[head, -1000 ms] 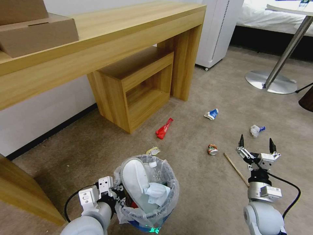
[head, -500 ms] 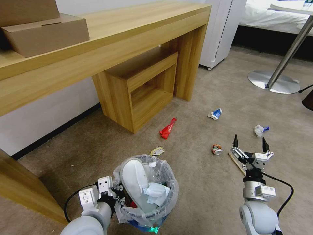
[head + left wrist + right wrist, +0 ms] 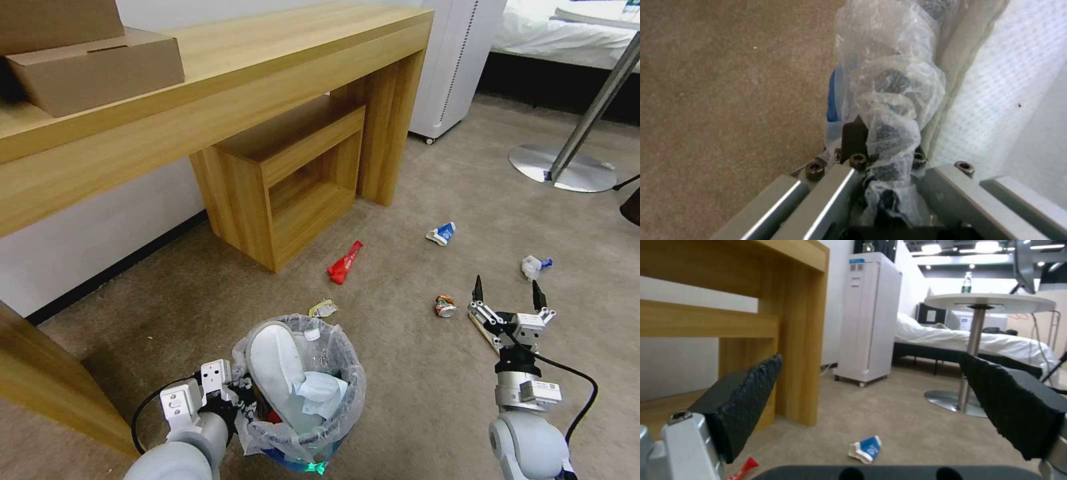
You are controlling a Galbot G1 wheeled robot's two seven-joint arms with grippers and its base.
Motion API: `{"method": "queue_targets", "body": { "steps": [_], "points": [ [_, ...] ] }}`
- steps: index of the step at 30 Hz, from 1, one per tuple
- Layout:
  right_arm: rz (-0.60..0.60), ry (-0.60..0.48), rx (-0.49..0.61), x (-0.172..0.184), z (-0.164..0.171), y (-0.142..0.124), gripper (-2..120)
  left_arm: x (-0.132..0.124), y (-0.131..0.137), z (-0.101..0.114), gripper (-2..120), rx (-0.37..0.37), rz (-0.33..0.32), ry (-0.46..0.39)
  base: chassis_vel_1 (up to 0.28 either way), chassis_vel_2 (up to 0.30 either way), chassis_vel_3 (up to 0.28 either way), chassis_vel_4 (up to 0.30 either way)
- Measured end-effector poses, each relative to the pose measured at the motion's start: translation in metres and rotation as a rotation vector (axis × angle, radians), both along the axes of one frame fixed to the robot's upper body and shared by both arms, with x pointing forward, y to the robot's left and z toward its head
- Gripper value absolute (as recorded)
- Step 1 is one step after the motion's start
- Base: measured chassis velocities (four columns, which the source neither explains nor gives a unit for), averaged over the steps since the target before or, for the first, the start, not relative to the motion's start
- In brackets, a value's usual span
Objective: Pick up the trash bin and place the garbage on the floor into it.
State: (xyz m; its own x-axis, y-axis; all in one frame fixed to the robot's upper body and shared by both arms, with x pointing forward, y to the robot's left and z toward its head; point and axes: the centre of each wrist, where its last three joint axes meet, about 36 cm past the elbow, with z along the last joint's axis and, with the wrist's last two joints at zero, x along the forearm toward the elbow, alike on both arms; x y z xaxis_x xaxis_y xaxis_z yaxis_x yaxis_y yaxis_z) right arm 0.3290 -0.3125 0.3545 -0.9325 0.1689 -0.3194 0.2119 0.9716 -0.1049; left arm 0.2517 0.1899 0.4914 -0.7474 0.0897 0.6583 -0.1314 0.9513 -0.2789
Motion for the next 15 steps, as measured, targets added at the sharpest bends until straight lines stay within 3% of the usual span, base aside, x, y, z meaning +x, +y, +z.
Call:
{"method": "queue_targets", "body": {
  "steps": [15],
  "points": [
    [0.008,-0.002,-0.001,0.0004,0.0008,0.0014,100,-0.0024,-0.0032,-0.0032,0,0.014,0.0,0.003,0.053,0.049,0.047,0.045]
  ]
}}
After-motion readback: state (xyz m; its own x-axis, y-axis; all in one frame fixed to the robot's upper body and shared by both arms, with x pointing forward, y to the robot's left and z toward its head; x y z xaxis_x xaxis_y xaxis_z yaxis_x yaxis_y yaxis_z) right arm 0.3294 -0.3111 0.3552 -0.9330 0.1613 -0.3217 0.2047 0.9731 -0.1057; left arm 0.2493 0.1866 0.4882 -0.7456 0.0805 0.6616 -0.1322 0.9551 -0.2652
